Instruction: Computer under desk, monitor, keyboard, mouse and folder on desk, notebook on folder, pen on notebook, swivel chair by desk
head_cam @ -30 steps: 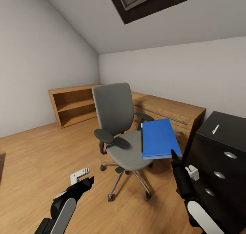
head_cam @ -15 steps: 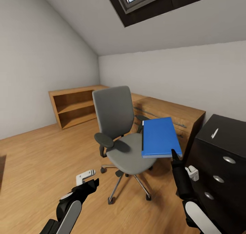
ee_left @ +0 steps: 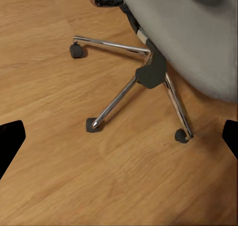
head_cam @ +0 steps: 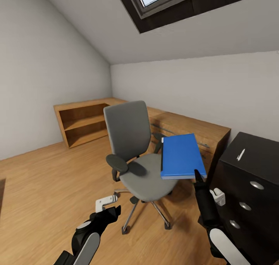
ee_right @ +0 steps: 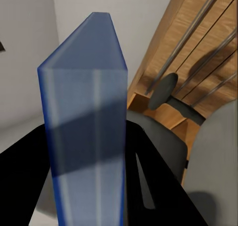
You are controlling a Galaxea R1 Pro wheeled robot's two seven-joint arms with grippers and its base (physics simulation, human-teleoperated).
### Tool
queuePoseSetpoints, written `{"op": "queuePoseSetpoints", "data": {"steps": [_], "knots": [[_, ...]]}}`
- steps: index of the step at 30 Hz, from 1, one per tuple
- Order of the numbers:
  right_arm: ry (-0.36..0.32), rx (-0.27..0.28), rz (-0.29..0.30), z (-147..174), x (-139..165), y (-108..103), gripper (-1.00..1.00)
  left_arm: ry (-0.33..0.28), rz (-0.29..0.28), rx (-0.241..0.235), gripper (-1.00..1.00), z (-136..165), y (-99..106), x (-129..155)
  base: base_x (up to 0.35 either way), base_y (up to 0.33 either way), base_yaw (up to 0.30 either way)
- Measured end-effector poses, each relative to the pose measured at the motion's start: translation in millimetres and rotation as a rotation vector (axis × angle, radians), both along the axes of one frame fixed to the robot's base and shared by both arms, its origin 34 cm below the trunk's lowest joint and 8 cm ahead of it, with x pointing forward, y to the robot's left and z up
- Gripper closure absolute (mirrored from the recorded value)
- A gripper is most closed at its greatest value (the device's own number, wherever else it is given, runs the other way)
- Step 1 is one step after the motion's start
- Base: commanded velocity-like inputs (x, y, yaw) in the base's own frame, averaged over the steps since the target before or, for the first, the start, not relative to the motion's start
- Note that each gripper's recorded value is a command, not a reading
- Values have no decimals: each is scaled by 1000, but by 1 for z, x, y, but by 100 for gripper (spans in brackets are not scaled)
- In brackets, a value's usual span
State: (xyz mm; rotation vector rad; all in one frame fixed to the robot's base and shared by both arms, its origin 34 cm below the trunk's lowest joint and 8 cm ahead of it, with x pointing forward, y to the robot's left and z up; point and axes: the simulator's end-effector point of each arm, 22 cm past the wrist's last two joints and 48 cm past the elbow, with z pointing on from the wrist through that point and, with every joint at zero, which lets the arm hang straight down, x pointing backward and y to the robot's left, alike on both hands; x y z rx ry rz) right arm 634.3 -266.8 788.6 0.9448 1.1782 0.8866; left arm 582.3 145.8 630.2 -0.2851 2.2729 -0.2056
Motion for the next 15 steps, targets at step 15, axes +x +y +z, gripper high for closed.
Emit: {"op": "queuePoseSetpoints", "data": {"steps": [15], "knots": [[18,-6,-7,22,8,-4,100,16,-5,0,-100,24,-2,4,0,0,-187]]}}
